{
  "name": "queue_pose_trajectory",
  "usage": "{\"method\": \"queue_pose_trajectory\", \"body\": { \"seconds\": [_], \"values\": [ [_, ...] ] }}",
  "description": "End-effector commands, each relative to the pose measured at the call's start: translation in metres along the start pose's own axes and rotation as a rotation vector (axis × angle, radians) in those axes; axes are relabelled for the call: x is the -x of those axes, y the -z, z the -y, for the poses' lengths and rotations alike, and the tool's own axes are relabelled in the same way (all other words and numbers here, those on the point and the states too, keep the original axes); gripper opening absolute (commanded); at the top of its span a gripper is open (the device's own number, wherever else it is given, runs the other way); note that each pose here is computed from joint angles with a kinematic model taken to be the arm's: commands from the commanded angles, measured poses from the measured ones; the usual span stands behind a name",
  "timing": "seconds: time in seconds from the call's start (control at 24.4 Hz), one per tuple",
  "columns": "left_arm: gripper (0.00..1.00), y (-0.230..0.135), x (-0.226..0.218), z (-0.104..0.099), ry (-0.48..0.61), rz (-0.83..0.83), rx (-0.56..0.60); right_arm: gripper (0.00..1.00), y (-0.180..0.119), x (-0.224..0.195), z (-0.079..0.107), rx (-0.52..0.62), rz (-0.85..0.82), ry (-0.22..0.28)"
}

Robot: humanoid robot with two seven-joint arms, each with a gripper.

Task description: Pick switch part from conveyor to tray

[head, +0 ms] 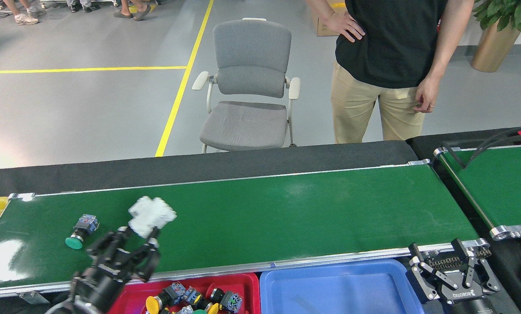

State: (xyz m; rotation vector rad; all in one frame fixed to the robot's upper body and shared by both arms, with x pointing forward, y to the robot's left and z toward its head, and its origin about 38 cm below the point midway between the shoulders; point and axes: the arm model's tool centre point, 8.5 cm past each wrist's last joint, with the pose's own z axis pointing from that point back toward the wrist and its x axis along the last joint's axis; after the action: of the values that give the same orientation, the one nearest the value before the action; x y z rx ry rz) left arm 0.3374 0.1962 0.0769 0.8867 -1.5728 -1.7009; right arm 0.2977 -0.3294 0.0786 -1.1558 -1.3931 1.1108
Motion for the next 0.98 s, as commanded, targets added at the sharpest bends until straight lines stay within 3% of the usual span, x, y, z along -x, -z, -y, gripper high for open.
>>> {"method": "queue_pose_trajectory", "body": {
  "seconds": [0.0,0.2,0.33,0.37,0.53,0.57,0.82,0.94],
  "values": [
    [0.1,0.013,-0.03,-0.005,0.017,0.058,-0.006,1.0,0.003,0.004,0.009,0.025,-0.007,-0.009],
    [0.11,0.036,-0.115,0.001,0.035,0.191,0.007,1.0,0.003,0.007,0.01,0.029,-0.013,-0.012],
    [0.19,0.038,-0.15,-0.001,0.025,0.243,-0.002,1.0,0.003,0.008,0.011,0.028,-0.013,-0.015],
    [0.28,0.037,-0.159,-0.002,0.029,0.262,-0.004,1.0,0.003,0.008,0.011,0.03,-0.016,-0.016],
    [0.92,0.034,-0.172,0.002,0.016,0.254,0.006,1.0,0.002,0.01,0.011,0.029,-0.024,-0.016],
    [1.0,0.033,-0.172,0.002,0.011,0.237,0.006,1.0,0.002,0.01,0.012,0.031,-0.024,-0.015],
    [1.0,0.031,-0.156,-0.01,0.01,0.171,-0.037,1.0,0.002,0.012,0.013,0.033,-0.022,-0.02],
    [1.0,0.015,-0.085,-0.005,0.017,-0.105,-0.03,1.0,-0.003,0.025,0.017,0.04,-0.059,-0.03]
  ]
}}
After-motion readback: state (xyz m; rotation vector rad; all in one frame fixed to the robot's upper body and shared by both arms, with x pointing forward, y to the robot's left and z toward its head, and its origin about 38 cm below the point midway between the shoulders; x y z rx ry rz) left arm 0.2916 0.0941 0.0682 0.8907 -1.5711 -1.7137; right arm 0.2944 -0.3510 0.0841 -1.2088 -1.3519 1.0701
